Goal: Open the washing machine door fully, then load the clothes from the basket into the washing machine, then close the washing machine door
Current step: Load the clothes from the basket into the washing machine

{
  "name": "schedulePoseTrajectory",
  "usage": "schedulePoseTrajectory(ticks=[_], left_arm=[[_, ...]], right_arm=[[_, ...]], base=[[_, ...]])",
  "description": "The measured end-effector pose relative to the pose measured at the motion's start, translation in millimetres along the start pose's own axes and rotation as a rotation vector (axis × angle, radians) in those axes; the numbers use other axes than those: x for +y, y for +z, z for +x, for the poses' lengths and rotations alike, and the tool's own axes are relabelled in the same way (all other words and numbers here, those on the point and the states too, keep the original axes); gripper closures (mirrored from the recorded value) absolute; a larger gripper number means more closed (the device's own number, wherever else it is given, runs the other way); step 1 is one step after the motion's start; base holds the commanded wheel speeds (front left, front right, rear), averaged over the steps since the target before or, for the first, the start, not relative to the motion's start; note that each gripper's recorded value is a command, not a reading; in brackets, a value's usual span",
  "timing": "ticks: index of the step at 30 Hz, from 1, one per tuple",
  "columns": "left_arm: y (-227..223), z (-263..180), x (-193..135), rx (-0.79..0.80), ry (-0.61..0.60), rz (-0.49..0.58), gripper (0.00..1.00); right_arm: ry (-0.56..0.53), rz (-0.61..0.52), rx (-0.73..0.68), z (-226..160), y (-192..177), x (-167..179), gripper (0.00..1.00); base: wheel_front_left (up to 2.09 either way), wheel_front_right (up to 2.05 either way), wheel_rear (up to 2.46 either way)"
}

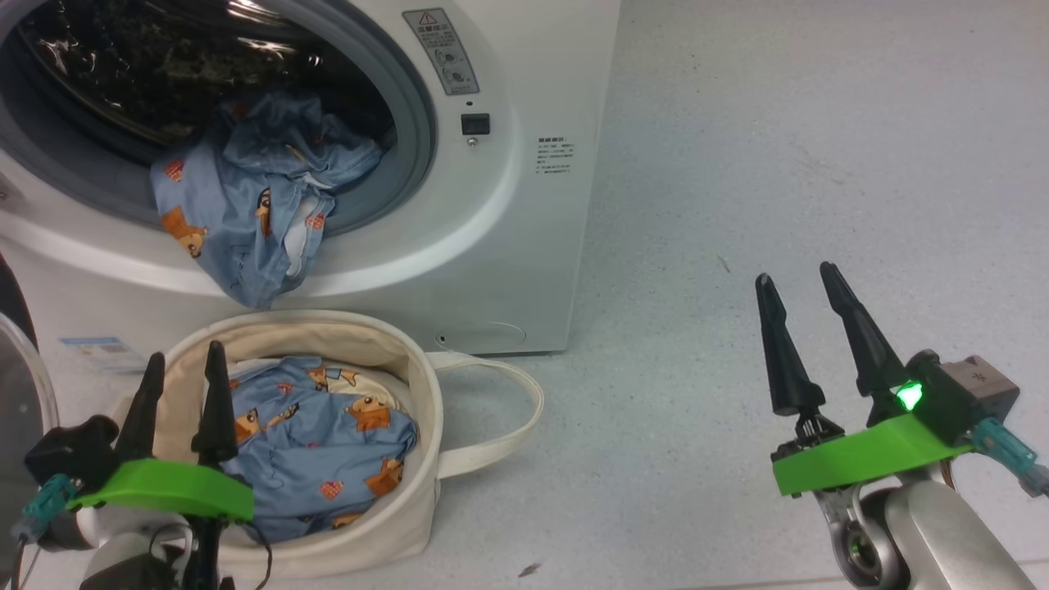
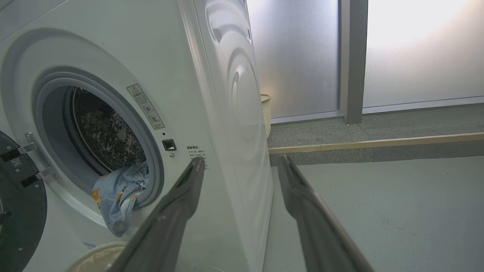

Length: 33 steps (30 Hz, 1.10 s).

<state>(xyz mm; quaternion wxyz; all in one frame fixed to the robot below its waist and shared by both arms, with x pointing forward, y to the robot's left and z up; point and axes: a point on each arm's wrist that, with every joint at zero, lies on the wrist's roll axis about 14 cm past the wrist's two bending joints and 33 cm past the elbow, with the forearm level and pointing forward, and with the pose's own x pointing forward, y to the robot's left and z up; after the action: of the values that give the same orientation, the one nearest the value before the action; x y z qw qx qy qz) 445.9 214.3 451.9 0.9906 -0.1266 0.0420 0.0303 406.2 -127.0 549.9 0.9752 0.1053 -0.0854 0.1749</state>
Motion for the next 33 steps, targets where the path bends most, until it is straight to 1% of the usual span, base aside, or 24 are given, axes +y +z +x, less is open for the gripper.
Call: schedulePoseTrajectory(ticks=[4, 6, 12, 13, 14, 17, 18, 20, 25, 29, 33], left_arm=[[0, 1, -3, -0.002, -0.004, -0.004, 0.0], [-7, 2, -2, 0.017, 0.0, -0.006, 0.0], [-65, 3, 9, 0.203, 0.048, -0.017, 0.0], [-69, 9, 9, 0.219, 0.051, -0.019, 0.0], [-73, 24, 6, 0.238, 0.046, -0.009, 0.0], [-76, 50, 2, 0.249, 0.042, -0.013, 0.0], [-76, 50, 2, 0.249, 0.042, -0.013, 0.0], [-83, 64, 1, 0.271, 0.04, -0.007, 0.0], [-114, 88, 3, 0.352, 0.049, 0.004, 0.0], [-127, 113, 6, 0.367, 0.057, 0.003, 0.0], [-148, 131, 0, 0.404, 0.047, 0.007, 0.0]], right_arm=[[-0.004, -0.001, 0.005, -1, -1, -2, 0.0], [-0.01, 0.003, 0.013, -1, -4, -4, 0.0], [-0.029, 0.013, 0.052, -2, -19, -11, 0.0], [-0.032, 0.015, 0.059, -2, -22, -12, 0.0], [-0.044, 0.017, 0.074, -3, -28, -17, 0.0], [-0.061, 0.014, 0.087, 0, -34, -25, 0.0], [-0.061, 0.014, 0.087, 0, -34, -25, 0.0], [-0.071, 0.007, 0.091, 3, -37, -31, 0.0], [-0.114, -0.005, 0.104, 8, -46, -50, 0.0], [-0.157, -0.001, 0.126, 8, -57, -63, 0.0], [-0.188, -0.007, 0.162, 5, -72, -75, 0.0]], base=[[0.0, 0.0, 0.0], [0.0, 0.0, 0.0], [0.0, 0.0, 0.0], [0.0, 0.0, 0.0], [0.0, 0.0, 0.0], [0.0, 0.0, 0.0], [0.0, 0.0, 0.0], [0.0, 0.0, 0.0], [0.0, 0.0, 0.0], [0.0, 0.0, 0.0], [0.0, 0.0, 0.0]])
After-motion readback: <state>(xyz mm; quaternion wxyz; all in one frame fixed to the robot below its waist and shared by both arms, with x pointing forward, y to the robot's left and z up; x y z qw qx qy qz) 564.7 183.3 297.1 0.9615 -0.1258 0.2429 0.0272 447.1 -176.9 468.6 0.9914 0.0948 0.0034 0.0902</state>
